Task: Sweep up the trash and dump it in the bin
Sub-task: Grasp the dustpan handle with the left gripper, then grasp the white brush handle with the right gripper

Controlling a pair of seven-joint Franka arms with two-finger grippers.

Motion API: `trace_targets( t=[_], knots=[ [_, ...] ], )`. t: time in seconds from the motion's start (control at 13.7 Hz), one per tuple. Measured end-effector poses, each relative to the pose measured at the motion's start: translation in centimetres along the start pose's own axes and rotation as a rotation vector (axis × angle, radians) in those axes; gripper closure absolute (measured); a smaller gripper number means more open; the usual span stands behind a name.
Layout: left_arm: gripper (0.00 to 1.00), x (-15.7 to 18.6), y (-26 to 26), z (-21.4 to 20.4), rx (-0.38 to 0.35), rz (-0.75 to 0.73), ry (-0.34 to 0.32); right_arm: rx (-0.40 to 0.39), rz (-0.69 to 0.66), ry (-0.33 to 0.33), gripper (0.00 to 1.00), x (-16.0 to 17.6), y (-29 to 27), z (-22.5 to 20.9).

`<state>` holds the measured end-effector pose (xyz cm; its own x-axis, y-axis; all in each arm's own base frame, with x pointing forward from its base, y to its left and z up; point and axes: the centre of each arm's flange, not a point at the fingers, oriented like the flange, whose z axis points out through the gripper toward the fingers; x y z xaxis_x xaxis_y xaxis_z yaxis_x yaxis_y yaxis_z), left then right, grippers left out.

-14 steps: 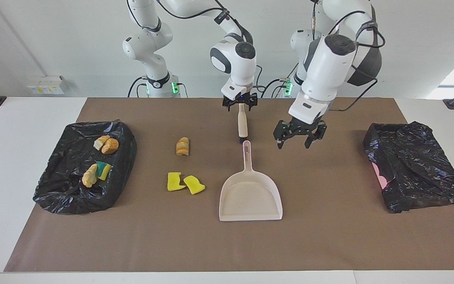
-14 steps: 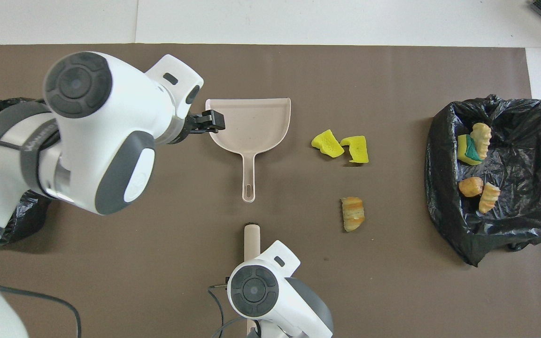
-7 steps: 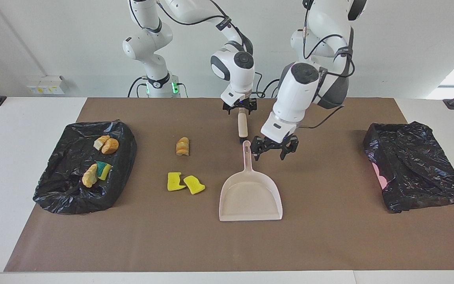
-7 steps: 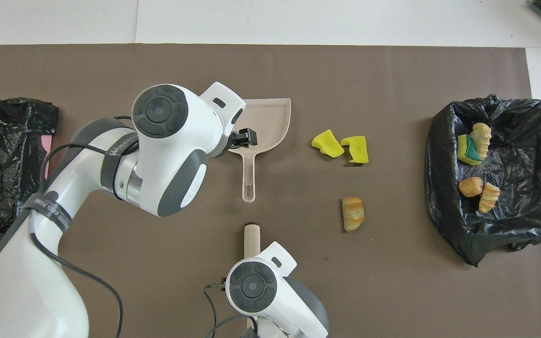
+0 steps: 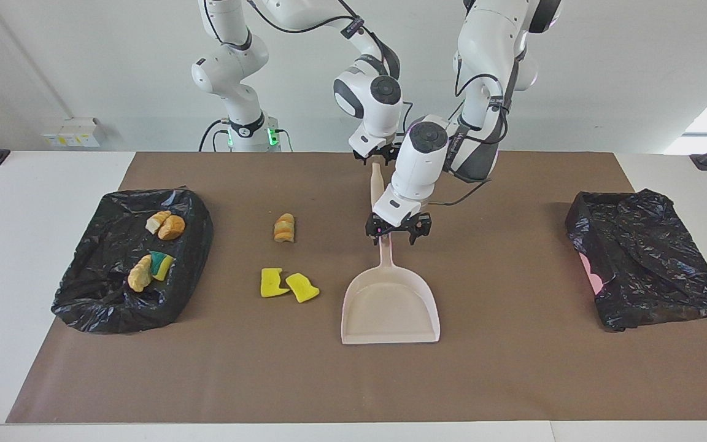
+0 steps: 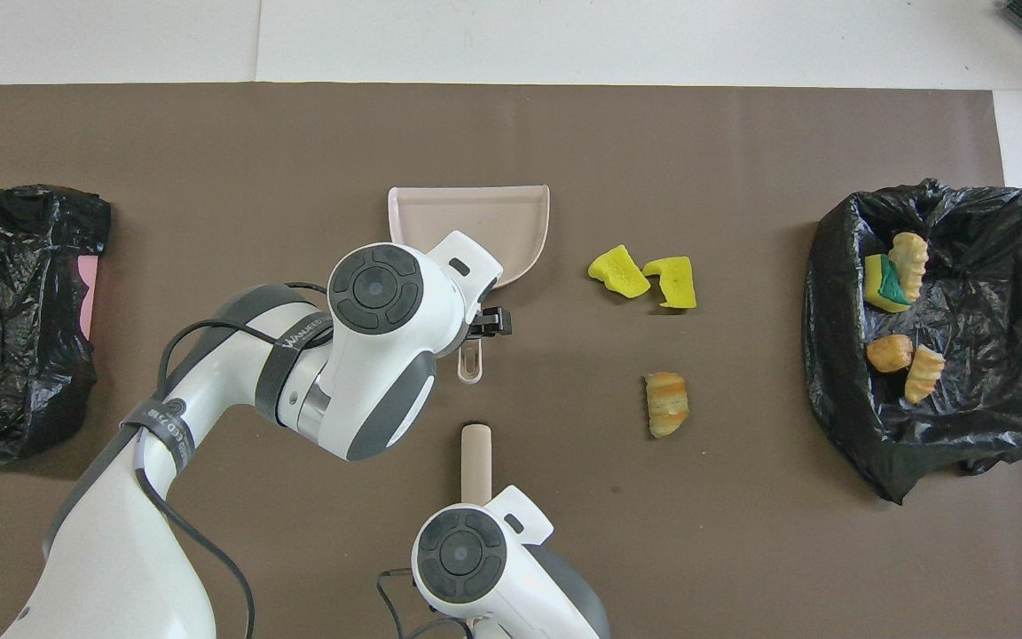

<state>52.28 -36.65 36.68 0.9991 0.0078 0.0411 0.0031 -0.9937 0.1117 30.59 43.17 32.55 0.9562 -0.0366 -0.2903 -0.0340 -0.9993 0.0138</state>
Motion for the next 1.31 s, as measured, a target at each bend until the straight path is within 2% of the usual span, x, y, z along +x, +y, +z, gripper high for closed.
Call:
trace_targets(
  t=[0.22,0.29,0.36,0.44,0.66,0.8,1.02,1.31],
  knots=[
    [0.02,-0.3,-0.2,0.6,0.002,-0.001,-0.003,-0.023,0.002,-0.023,0.70,-0.3,0.4,0.0],
    [0.04,-0.3,-0.2,0.6,0.002,-0.001,-0.003,-0.031,0.008,-0.032,0.74,-0.2,0.6,0.0],
    [0.14,-0.3,-0.2,0.6,0.002,-0.001,-0.003,-0.034,0.011,-0.036,0.74,-0.2,0.7,0.0],
    [0.30,-0.3,-0.2,0.6,0.002,-0.001,-0.003,-0.037,0.015,-0.040,0.74,-0.1,0.9,-0.1],
    [0.67,-0.4,-0.1,0.6,0.004,0.002,-0.007,-0.046,0.055,-0.068,0.74,0.9,3.0,-2.1],
    [0.67,-0.5,-0.3,0.8,0.014,0.007,-0.019,-0.042,0.104,-0.088,0.74,2.0,5.6,-4.5],
    [0.67,-0.1,-1.1,0.5,0.023,0.110,-0.025,-0.024,0.144,-0.069,0.74,4.4,8.8,-6.5],
    [0.67,2.4,-7.1,-2.6,0.050,0.368,-0.072,-0.109,0.158,-0.009,0.74,8.9,14.3,-6.8]
  ],
)
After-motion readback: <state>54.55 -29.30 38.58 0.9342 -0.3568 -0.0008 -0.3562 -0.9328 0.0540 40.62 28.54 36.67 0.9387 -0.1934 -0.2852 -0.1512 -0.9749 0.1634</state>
